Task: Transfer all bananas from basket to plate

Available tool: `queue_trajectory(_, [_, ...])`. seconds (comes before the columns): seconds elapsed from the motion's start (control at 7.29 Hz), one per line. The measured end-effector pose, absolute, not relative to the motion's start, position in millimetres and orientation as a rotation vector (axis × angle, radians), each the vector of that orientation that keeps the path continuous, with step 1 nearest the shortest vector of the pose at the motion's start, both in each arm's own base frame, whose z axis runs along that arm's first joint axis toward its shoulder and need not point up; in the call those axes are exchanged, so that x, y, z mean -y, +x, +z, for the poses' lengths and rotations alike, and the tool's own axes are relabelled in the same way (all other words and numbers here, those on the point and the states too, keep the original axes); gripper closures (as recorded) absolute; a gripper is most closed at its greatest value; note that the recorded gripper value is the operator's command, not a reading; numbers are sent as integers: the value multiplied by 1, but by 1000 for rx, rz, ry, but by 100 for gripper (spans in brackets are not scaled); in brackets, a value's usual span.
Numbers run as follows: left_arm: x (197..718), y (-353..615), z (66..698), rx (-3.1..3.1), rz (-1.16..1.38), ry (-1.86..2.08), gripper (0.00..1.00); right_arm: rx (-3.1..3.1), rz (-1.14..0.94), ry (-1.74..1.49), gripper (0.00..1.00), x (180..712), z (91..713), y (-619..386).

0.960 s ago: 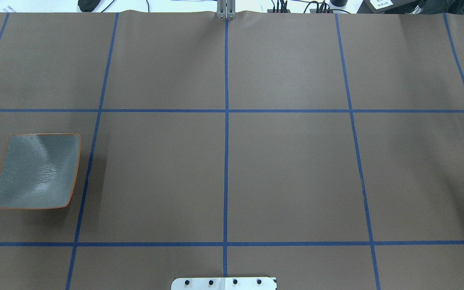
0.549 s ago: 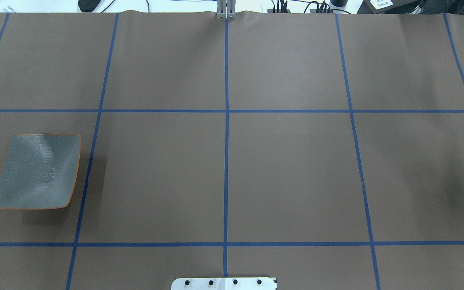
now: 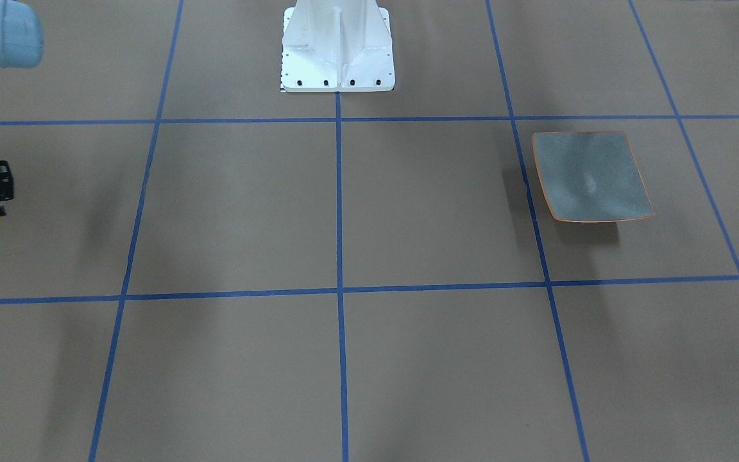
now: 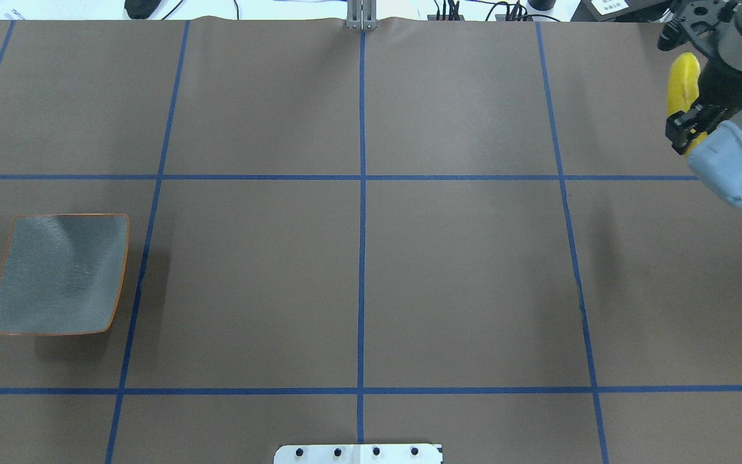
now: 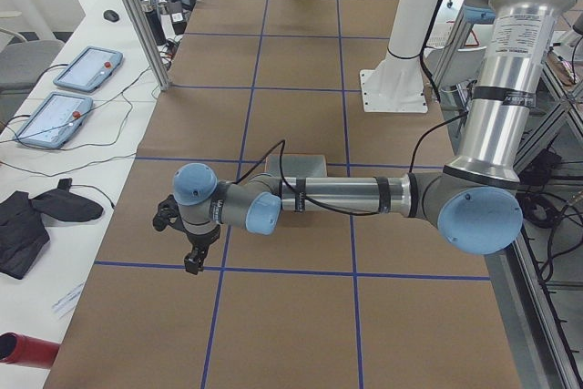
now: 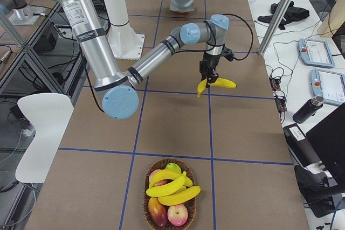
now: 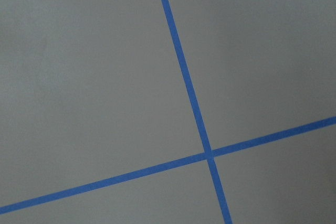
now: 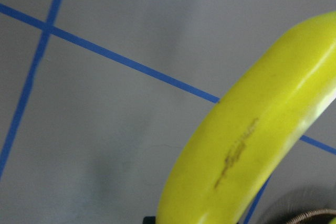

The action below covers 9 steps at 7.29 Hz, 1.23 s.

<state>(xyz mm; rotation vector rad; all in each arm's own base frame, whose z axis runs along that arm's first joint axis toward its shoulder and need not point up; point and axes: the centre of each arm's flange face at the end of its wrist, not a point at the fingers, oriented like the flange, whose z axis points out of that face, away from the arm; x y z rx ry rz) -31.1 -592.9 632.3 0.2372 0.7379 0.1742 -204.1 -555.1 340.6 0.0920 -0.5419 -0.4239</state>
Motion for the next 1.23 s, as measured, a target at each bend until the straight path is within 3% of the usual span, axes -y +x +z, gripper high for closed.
queue_trajectory(0.27, [615,-5,597,-820,112,225,0,627,-362,160,100,543,268,-279])
queue_trajectory(0.82, [656,86,481,-1027,181,222,0,748,-482,235,100,493,178,-373])
queue_trajectory(1.23, [641,192,382,-1170,276,152,0,802,-568,261,100,460,135,-409])
